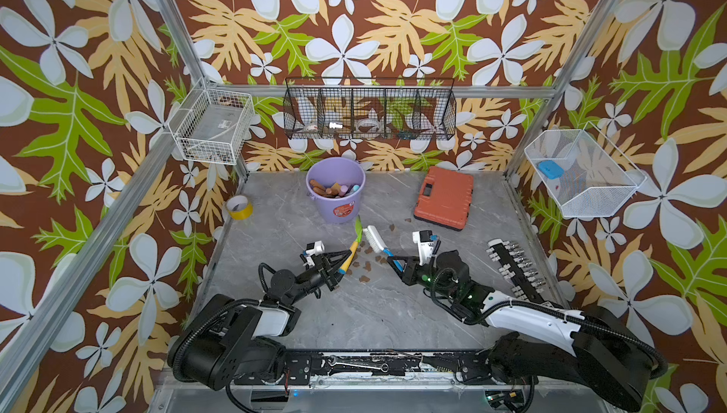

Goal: Brush the soil off the hand trowel and place it into the bucket
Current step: Brush off the soil from the hand trowel.

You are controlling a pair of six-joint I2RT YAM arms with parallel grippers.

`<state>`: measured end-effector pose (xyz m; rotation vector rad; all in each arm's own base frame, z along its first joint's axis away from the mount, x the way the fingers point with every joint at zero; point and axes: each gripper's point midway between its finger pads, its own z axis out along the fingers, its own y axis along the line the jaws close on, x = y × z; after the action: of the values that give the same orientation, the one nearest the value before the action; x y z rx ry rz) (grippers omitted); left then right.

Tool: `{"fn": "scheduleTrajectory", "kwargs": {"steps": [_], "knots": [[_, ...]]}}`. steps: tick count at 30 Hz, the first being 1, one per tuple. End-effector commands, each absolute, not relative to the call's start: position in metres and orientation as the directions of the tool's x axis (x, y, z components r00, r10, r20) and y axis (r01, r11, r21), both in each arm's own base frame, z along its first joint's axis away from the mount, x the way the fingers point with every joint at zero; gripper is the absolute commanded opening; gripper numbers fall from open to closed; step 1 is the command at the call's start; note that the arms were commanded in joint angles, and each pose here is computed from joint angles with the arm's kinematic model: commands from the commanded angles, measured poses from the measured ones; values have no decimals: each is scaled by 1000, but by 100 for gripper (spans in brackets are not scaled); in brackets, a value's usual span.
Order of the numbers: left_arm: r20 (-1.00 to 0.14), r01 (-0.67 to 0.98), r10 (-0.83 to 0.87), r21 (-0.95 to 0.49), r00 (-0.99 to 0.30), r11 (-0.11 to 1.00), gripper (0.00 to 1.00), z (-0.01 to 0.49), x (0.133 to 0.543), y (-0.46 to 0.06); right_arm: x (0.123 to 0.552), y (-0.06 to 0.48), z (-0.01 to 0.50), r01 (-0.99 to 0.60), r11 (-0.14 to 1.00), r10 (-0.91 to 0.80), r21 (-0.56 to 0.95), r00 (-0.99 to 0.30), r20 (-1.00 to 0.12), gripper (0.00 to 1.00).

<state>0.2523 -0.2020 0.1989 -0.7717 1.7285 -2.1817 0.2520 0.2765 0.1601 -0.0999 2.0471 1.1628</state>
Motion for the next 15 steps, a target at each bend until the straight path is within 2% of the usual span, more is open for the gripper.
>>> {"fn": "scheduleTrajectory", "kwargs": {"steps": [1, 5, 8, 11, 15], "knots": [[64, 125, -476, -926, -877, -356, 0, 256, 233, -197, 259, 264, 169, -410, 618, 309, 671, -658, -687, 0], [64, 119, -474, -930, -878, -347, 0, 253, 235, -198, 265, 260, 214, -464, 582, 382, 668, -569, -728, 0], [58, 126, -474, -929, -879, -348, 0, 255, 234, -198, 263, 270, 232, -506, 533, 395, 678, -559, -729, 0], [51, 133, -469, -927, -882, -350, 0, 257, 233, -199, 260, 287, 222, -518, 519, 362, 680, -587, -724, 0], [46, 140, -469, -925, -882, -354, 0, 260, 234, -199, 257, 305, 182, -487, 520, 308, 702, -660, -686, 0]]}}
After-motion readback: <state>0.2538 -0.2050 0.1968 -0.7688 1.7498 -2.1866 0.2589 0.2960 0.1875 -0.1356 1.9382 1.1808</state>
